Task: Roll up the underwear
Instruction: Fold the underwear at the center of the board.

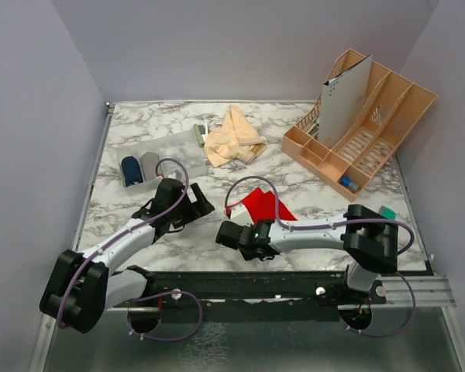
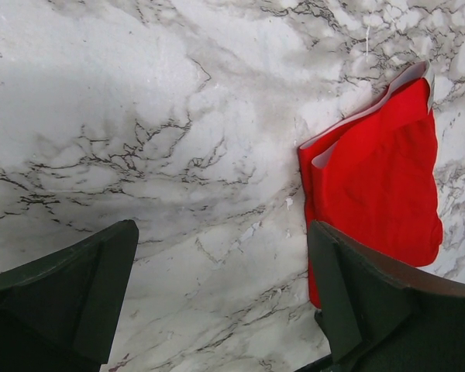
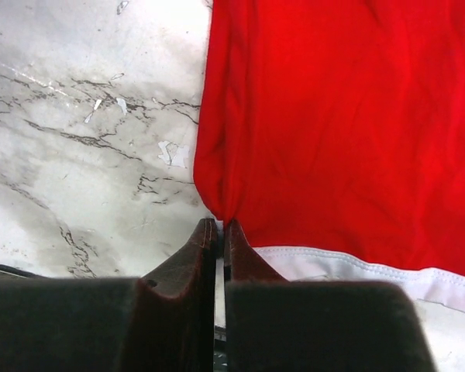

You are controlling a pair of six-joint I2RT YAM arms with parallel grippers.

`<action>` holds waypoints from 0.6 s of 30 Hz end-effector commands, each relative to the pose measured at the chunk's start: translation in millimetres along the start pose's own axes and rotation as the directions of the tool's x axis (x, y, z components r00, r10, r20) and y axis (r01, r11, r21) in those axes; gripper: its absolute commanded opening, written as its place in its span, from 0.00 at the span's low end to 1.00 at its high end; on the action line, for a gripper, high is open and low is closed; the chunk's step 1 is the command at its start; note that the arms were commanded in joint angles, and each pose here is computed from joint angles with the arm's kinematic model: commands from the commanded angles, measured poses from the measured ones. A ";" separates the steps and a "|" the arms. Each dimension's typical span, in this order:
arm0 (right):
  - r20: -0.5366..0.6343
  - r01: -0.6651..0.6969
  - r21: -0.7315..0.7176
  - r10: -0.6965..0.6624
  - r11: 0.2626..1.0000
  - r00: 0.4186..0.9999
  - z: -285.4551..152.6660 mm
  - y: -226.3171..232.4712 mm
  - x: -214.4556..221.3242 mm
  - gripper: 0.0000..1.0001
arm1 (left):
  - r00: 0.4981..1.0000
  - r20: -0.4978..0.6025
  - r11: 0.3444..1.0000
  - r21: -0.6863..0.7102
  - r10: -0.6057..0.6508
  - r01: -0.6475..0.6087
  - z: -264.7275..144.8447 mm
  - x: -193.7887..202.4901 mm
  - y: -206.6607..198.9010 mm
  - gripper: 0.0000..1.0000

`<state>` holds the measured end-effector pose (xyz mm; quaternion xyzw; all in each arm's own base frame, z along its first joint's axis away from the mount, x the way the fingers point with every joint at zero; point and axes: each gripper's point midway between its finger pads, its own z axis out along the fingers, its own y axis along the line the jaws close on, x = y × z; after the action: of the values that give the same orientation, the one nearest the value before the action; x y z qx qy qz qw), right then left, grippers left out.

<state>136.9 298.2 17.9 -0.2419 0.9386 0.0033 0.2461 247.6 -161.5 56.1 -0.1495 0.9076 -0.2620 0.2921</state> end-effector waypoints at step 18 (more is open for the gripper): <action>0.050 -0.110 -0.207 0.123 0.972 0.991 2.6 26.0 14.1 0.00 | 0.988 -0.146 0.978 0.193 -0.052 0.080 38.4 39.2 -43.5 0.75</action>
<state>126.7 312.1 19.4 -0.2097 0.9320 0.1136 0.2728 255.2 -211.8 47.5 -0.1489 0.8808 -0.3682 0.2577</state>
